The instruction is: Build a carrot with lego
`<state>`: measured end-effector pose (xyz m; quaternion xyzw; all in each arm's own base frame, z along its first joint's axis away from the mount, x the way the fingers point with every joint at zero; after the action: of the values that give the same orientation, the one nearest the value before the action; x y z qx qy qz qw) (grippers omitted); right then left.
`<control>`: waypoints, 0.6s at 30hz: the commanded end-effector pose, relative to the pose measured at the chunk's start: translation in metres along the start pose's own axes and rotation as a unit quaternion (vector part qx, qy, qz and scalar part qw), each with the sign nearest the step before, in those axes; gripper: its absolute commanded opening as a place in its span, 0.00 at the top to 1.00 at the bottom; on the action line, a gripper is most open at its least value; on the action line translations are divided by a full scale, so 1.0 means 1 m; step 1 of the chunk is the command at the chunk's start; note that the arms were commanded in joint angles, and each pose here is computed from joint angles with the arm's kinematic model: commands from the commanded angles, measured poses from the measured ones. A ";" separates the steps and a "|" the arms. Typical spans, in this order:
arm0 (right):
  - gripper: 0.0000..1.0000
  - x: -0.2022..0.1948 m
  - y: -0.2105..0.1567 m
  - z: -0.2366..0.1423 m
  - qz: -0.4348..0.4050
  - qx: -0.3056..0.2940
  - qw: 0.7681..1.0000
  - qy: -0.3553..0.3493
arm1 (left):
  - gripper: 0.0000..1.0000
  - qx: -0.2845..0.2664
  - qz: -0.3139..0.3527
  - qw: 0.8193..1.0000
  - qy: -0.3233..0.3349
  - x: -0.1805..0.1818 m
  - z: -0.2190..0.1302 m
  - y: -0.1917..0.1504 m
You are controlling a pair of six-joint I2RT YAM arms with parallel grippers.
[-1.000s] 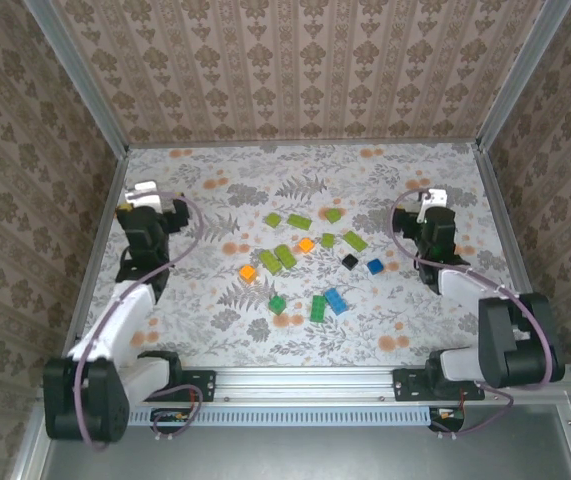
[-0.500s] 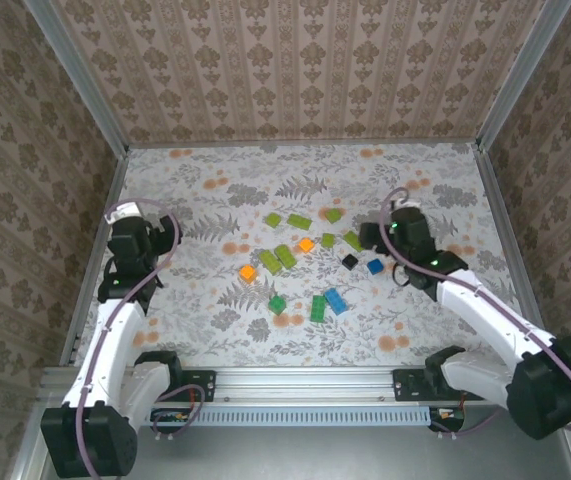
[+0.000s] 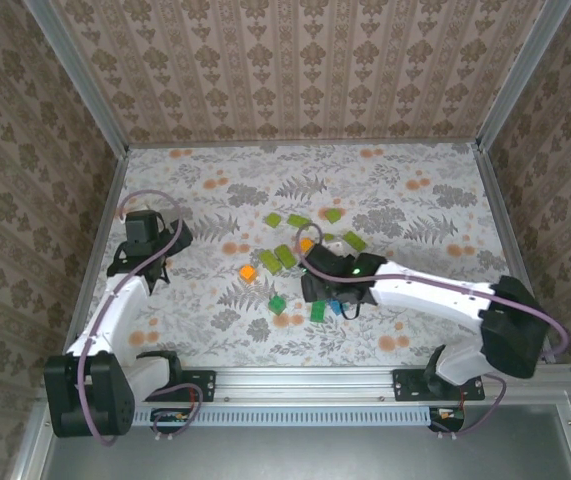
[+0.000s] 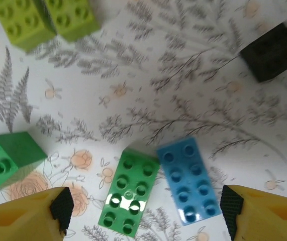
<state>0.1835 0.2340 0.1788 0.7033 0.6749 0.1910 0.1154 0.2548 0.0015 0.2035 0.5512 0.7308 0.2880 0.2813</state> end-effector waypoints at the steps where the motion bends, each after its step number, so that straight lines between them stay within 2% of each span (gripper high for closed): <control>1: 0.23 0.005 -0.011 0.001 0.021 0.018 0.999 -0.033 | 0.00 -0.015 -0.013 1.000 0.014 0.001 -0.008 0.015; 7: 0.29 0.008 -0.027 0.009 0.036 0.039 0.998 -0.042 | 0.00 -0.020 -0.012 1.000 0.019 0.002 -0.012 0.016; 18: 0.32 0.014 -0.042 0.027 0.068 0.068 0.995 -0.024 | 0.00 -0.016 -0.011 1.000 0.014 0.001 -0.013 0.017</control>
<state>0.1609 0.2528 0.1520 0.7455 0.6441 0.1513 0.0806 0.2568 0.0031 0.2134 0.5438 0.7324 0.2990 0.2800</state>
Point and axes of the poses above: each hand's point on the last joint's axis, 136 mm out from that joint toward the fingers, its own z axis out along the fingers, its own x axis along the line the jaws close on, y = z × x, the point moved 10 cm from there along -z, back along the fingers, and after that the axes turned 10 degrees about z, right-handed, at the moved point
